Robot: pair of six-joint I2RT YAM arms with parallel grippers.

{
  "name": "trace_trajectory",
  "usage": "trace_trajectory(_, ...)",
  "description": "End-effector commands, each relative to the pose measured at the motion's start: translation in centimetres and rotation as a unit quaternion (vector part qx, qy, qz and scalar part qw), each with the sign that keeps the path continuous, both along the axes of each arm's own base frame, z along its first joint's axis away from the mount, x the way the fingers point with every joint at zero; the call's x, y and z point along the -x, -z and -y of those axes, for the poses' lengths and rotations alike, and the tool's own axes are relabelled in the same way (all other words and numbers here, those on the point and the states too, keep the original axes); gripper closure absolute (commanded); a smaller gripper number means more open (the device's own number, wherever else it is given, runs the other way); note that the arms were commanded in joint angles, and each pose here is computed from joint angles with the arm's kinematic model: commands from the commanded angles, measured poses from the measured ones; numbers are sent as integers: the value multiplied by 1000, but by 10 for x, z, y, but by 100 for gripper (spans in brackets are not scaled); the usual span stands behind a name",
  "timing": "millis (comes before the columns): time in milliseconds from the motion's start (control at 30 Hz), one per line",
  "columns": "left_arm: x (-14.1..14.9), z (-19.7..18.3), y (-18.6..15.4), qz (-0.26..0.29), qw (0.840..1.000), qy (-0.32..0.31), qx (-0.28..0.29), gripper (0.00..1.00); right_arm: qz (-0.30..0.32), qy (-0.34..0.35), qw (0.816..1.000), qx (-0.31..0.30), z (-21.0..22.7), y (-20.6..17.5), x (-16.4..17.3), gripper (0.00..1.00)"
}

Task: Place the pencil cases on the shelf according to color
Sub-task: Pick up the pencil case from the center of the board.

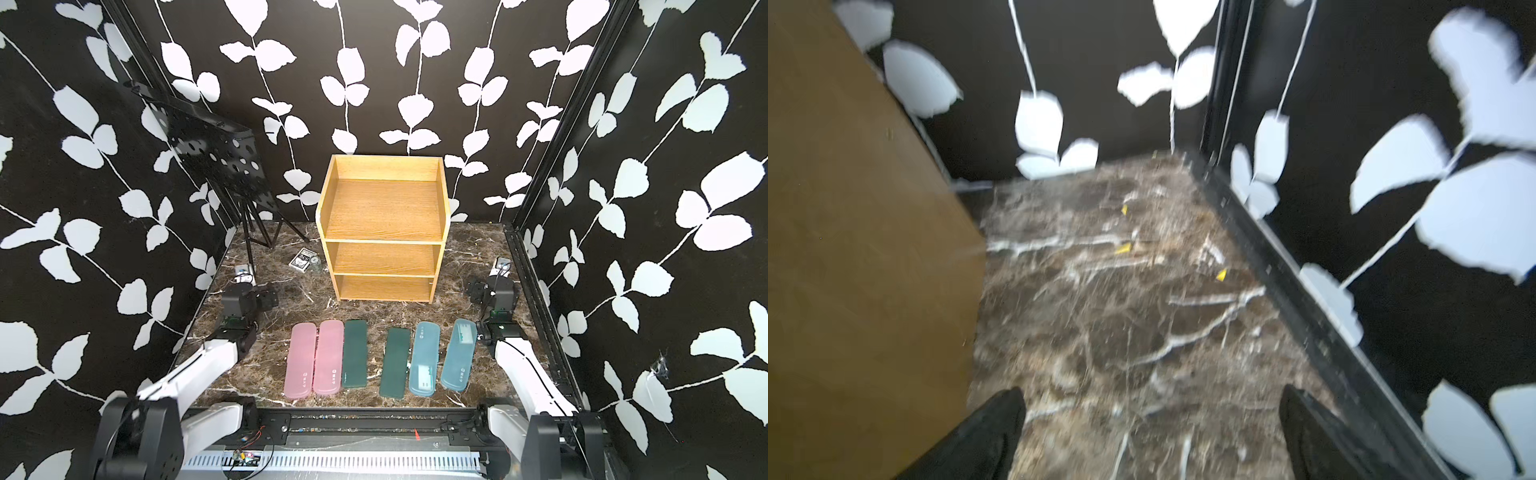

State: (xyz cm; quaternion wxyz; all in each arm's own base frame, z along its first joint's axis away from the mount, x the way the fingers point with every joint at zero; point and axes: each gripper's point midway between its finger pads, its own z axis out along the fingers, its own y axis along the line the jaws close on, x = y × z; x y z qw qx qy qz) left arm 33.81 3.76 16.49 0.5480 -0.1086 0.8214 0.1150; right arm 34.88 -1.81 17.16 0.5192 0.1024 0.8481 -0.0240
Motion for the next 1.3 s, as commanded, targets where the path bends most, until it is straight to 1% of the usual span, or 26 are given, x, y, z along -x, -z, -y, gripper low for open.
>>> trace_trajectory(0, 30, -23, -20, 15, 994, -97, 55, 1, -103, -12, 992, -74, -20, 23, 26, 1)
trace_trajectory(33, 31, -19, -25, 20, 993, -89, 75, 1, -118, -9, 990, -80, -22, 25, 32, 1)
trace_trajectory(67, 33, -13, -26, 11, 992, -80, 95, 1, -130, -8, 988, -81, -24, 27, 38, 2)
trace_trajectory(133, 34, -3, -28, -20, 989, -69, 130, 1, -158, 1, 984, -81, -27, 31, 53, 4)
trace_trajectory(233, 35, 12, -24, -74, 982, -49, 166, 1, -198, 15, 976, -87, -30, 38, 74, 7)
trace_trajectory(367, 43, 33, -17, -124, 971, -14, 203, 1, -250, 28, 963, -96, -36, 47, 102, 10)
trace_trajectory(467, 53, 48, -10, -151, 963, 4, 222, 1, -283, 33, 955, -79, -40, 50, 121, 11)
trace_trajectory(567, 60, 66, -4, -176, 960, 27, 215, 1, -311, 53, 948, -41, -37, 49, 138, 12)
trace_trajectory(700, 62, 92, 4, -203, 954, 59, 210, 1, -349, 78, 934, -21, -34, 57, 155, 11)
trace_trajectory(800, 63, 103, 6, -209, 953, 73, 208, 1, -367, 76, 926, -33, -37, 66, 164, 10)
trace_trajectory(933, 62, 110, 1, -206, 952, 88, 210, 1, -389, 34, 917, -86, -62, 82, 168, 10)
trace_trajectory(1000, 61, 113, -1, -207, 951, 95, 208, 1, -396, 19, 913, -97, -71, 89, 170, 10)
trace_trajectory(1133, 57, 120, -3, -213, 949, 108, 204, 1, -409, 12, 907, -101, -80, 102, 179, 9)
trace_trajectory(1200, 54, 123, -4, -215, 949, 112, 203, 1, -420, 18, 902, -97, -80, 108, 185, 9)
trace_trajectory(1267, 52, 126, -6, -213, 948, 118, 204, 1, -423, 24, 901, -90, -79, 112, 188, 9)
